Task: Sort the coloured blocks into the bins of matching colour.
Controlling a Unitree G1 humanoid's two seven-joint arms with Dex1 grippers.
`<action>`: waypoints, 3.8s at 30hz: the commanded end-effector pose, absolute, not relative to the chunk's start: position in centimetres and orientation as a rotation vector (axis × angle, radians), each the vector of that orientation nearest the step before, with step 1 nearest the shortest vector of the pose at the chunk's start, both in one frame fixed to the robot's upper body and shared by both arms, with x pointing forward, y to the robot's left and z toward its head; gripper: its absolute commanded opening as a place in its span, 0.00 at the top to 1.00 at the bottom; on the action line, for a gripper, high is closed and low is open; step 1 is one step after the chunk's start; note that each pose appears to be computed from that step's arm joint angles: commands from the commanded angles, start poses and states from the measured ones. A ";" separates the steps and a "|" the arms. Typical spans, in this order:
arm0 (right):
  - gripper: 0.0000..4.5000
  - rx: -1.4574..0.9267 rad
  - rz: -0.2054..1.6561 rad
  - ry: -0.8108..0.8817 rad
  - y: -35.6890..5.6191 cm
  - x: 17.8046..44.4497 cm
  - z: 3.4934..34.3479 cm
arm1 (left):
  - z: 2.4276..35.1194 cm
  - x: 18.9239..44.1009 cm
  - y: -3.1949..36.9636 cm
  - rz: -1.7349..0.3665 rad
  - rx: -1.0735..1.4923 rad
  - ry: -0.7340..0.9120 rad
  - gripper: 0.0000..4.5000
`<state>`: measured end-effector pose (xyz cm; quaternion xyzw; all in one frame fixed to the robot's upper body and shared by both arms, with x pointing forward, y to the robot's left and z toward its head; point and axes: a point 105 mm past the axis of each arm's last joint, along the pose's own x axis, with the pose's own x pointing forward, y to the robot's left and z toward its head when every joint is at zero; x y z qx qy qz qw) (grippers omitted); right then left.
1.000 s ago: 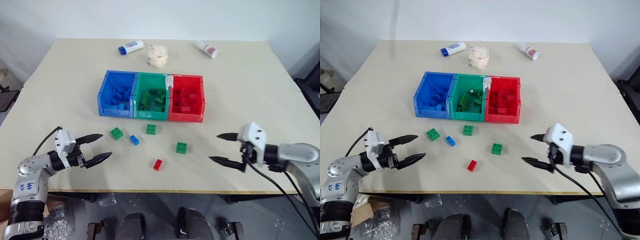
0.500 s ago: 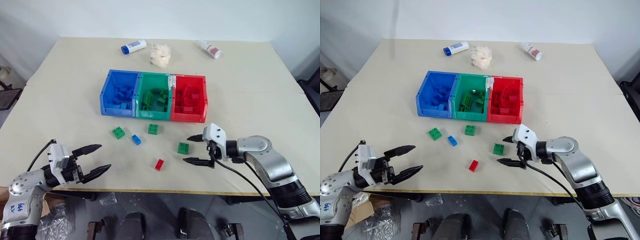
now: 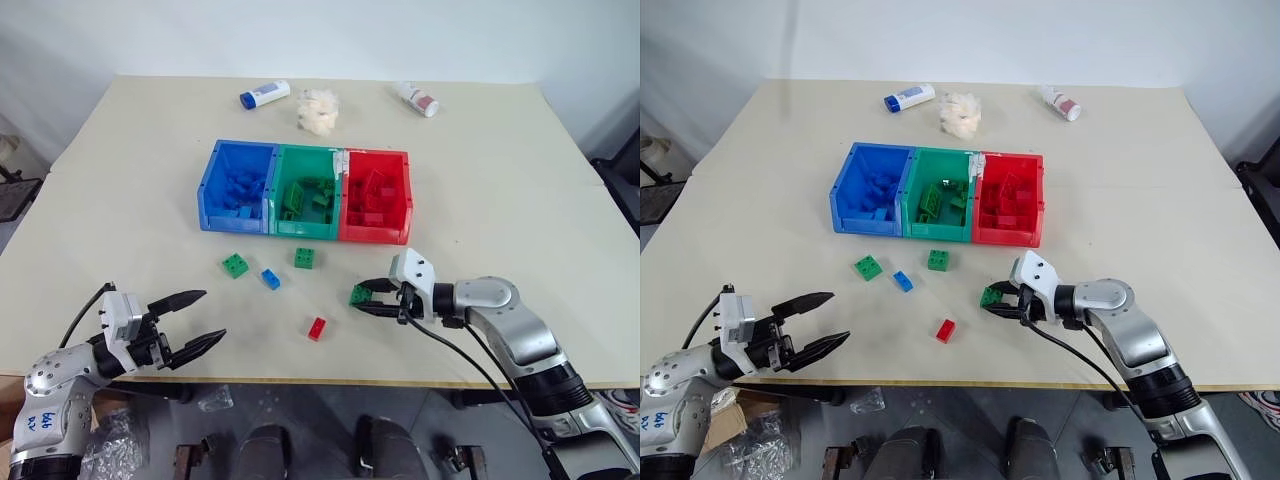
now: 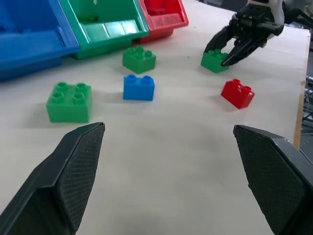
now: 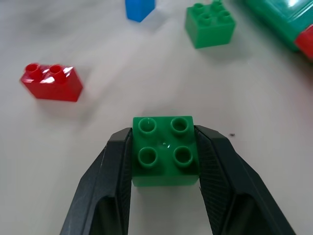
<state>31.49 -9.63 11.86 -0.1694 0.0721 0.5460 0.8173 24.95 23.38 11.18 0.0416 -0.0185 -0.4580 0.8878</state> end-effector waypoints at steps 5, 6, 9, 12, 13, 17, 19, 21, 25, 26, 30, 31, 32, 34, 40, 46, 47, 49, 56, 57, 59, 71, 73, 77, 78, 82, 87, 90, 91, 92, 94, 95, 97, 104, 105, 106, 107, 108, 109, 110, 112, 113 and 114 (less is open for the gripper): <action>0.68 -0.267 1.066 -0.077 -7.8 32.8 18.8 | 11.7 25.8 22.9 -0.940 0.098 -0.096 0.00; 0.68 -0.268 1.060 -0.085 -7.7 33.0 19.1 | 11.7 25.9 22.9 -0.940 0.098 -0.098 0.00; 0.68 -0.250 1.003 -0.160 -6.5 35.2 21.1 | 11.6 26.1 22.8 -0.936 0.097 -0.100 0.00; 0.68 -0.188 0.922 -0.217 -4.2 38.8 23.3 | 11.7 26.4 22.5 -0.930 0.099 -0.114 0.00; 0.68 -0.169 0.892 -0.242 -3.8 39.7 23.7 | 11.8 26.5 22.5 -0.926 0.100 -0.119 0.00; 0.60 -0.120 0.826 -0.267 -2.7 41.8 24.1 | 12.0 26.9 22.5 -0.921 0.103 -0.127 0.00; 0.45 -0.126 0.826 -0.285 -2.2 41.9 24.0 | 12.2 27.0 22.4 -0.920 0.108 -0.134 0.00; 0.30 -0.143 0.853 -0.284 -2.2 41.4 23.3 | 12.4 27.3 22.5 -0.914 0.113 -0.143 0.00; 0.01 -0.194 0.957 -0.259 -4.2 38.8 21.4 | 12.5 27.7 22.7 -0.915 0.118 -0.145 0.00; 0.01 -0.216 0.987 -0.244 -5.1 37.8 20.8 | 12.5 27.8 22.6 -0.919 0.118 -0.146 0.00; 0.01 -0.274 1.043 -0.189 -7.4 35.4 19.5 | 12.5 28.1 22.3 -0.941 0.116 -0.148 0.00; 0.01 -0.284 1.054 -0.175 -8.0 34.9 19.3 | 12.5 28.2 22.2 -0.946 0.115 -0.148 0.00; 0.01 -0.303 1.071 -0.148 -9.1 34.0 18.8 | 12.5 28.4 22.2 -0.951 0.114 -0.146 0.00; 0.01 -0.330 1.092 -0.106 -10.7 32.7 18.2 | 12.4 28.6 22.1 -0.962 0.115 -0.141 0.00; 0.01 -0.404 1.107 0.079 -15.1 29.6 16.0 | 12.2 29.1 22.2 -0.993 0.118 -0.125 0.00; 0.01 -0.443 1.054 0.172 -18.3 28.2 15.5 | 12.6 29.8 22.6 -1.002 0.135 -0.130 0.00; 0.01 -0.440 1.061 0.172 -17.9 28.2 15.4 | 12.6 29.8 22.6 -1.006 0.136 -0.130 0.00; 0.01 -0.437 1.078 0.168 -17.0 28.3 15.2 | 12.6 29.8 22.5 -1.014 0.137 -0.132 0.00; 0.01 -0.403 1.201 0.140 -10.1 29.0 13.9 | 11.4 28.1 22.4 -1.083 0.155 -0.081 0.00; 0.01 -0.403 1.229 0.128 -8.9 29.0 13.8 | 11.4 27.7 22.4 -1.098 0.152 -0.084 0.00; 0.01 -0.405 1.253 0.115 -7.9 29.0 13.7 | 11.4 27.2 22.4 -1.117 0.148 -0.088 0.00; 0.05 -0.388 1.455 0.160 -0.8 26.9 10.5 | 11.0 24.9 23.0 -1.119 0.139 -0.076 0.00; 0.15 -0.386 1.471 0.157 -0.7 26.6 10.4 | 11.0 24.8 23.0 -1.115 0.140 -0.075 0.00; 0.45 -0.388 1.445 0.144 -0.6 27.0 10.4 | 10.9 25.0 22.8 -1.110 0.143 -0.079 0.00; 0.53 -0.391 1.438 0.137 -0.7 27.1 10.5 | 10.9 25.0 22.8 -1.109 0.143 -0.080 0.00; 0.66 -0.381 1.422 0.104 -1.1 27.4 11.4 | 11.0 25.3 22.7 -1.108 0.144 -0.084 0.00; 0.66 -0.287 1.223 -0.053 -2.9 30.6 16.1 | 11.0 25.7 22.4 -1.111 0.140 -0.090 0.00; 0.66 -0.271 1.055 -0.146 -5.2 33.8 19.3 | 10.9 26.1 22.0 -1.122 0.134 -0.092 0.00; 0.66 -0.273 1.017 -0.165 -5.8 34.6 20.1 | 10.9 26.2 21.9 -1.126 0.132 -0.094 0.00; 0.66 -0.276 0.973 -0.183 -6.4 35.5 20.8 | 10.9 26.3 21.7 -1.130 0.129 -0.096 0.00; 0.66 -0.278 0.879 -0.214 -7.7 37.5 22.3 | 10.9 26.6 21.5 -1.137 0.126 -0.101 0.00; 0.66 -0.286 0.821 -0.235 -8.4 38.6 23.0 | 11.0 26.9 21.3 -1.141 0.125 -0.103 0.00; 0.59 -0.313 0.690 -0.262 -9.9 40.8 24.0 | 11.1 27.4 21.0 -1.147 0.124 -0.110 0.00; 0.07 -0.327 0.782 -0.253 -9.6 39.6 22.5 | 11.4 28.0 20.8 -1.156 0.126 -0.121 0.00; 0.01 -0.333 0.802 -0.248 -9.7 39.2 22.2 | 11.4 28.0 20.8 -1.156 0.126 -0.122 0.00; 0.01 -0.339 0.821 -0.241 -9.8 38.7 21.9 | 11.5 28.0 20.8 -1.156 0.127 -0.122 0.00; 0.01 -0.346 0.841 -0.233 -9.9 38.2 21.6 | 11.5 28.1 20.9 -1.156 0.127 -0.121 0.00; 0.01 -0.354 0.872 -0.219 -10.1 37.6 21.3 | 11.5 28.1 20.9 -1.156 0.128 -0.121 0.00; 0.01 -0.365 0.909 -0.203 -10.3 36.8 20.8 | 11.5 28.1 20.9 -1.156 0.128 -0.121 0.00; 0.01 -0.377 0.948 -0.184 -10.5 36.0 20.4 | 11.5 28.1 21.0 -1.156 0.129 -0.121 0.00; 0.01 -0.402 1.008 -0.135 -11.3 34.4 19.3 | 11.6 28.2 21.1 -1.155 0.131 -0.119 0.00; 0.01 -0.420 1.039 -0.092 -12.1 33.4 18.5 | 11.6 28.3 21.1 -1.153 0.132 -0.117 0.00; 0.01 -0.434 1.066 -0.052 -12.8 32.5 17.8 | 11.6 28.3 21.2 -1.150 0.133 -0.117 0.00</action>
